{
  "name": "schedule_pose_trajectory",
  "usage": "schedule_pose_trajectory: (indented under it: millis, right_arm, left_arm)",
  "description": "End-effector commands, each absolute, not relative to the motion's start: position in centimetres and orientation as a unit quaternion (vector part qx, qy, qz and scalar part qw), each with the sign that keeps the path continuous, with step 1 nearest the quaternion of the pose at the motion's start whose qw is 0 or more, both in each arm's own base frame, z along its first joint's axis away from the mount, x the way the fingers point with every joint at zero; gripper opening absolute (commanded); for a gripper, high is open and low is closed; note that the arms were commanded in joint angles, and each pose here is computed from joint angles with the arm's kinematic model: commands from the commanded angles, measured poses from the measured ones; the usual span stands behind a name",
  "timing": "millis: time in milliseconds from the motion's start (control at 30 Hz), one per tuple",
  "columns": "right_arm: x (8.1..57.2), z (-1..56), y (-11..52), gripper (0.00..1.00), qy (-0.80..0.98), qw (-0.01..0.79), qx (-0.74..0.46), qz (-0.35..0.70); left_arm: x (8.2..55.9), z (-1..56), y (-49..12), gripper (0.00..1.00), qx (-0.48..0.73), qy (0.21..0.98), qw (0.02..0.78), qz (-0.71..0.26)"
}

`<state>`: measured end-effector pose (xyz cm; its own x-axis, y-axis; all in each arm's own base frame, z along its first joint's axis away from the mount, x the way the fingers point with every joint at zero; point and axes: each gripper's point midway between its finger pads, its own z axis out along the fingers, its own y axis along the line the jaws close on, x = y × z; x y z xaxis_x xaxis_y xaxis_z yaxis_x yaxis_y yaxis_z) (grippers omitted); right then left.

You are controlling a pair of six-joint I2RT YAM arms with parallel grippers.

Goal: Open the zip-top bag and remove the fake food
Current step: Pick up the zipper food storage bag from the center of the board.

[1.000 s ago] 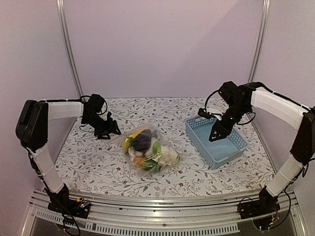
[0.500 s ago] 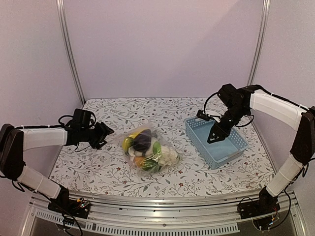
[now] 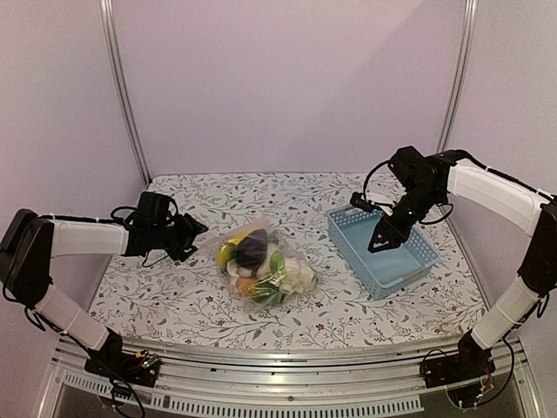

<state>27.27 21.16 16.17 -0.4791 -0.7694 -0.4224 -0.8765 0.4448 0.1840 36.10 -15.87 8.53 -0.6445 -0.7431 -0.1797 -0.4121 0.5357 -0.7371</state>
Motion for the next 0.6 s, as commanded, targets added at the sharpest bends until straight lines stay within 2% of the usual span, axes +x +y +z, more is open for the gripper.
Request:
schedule_pose_trajectory:
  millis: [0, 167, 400, 567]
  right_arm:
    - [26.7, 16.4, 21.0, 0.41, 0.833, 0.146, -0.499, 0.189]
    - [26.6, 16.4, 21.0, 0.42, 0.833, 0.143, -0.499, 0.189]
    - [26.4, 16.3, 21.1, 0.42, 0.831, 0.142, -0.502, 0.193]
    - [26.6, 16.1, 21.4, 0.43, 0.832, 0.134, -0.501, 0.198]
  left_arm:
    - [35.5, 7.3, -15.8, 0.68, -0.356, 0.845, 0.235, -0.323]
    - [34.3, 6.4, -16.0, 0.65, -0.379, 0.835, 0.212, -0.337]
    - [32.1, 8.5, -14.0, 0.66, -0.345, 0.854, 0.265, -0.286]
    - [33.2, 7.5, -14.5, 0.66, -0.348, 0.844, 0.273, -0.303]
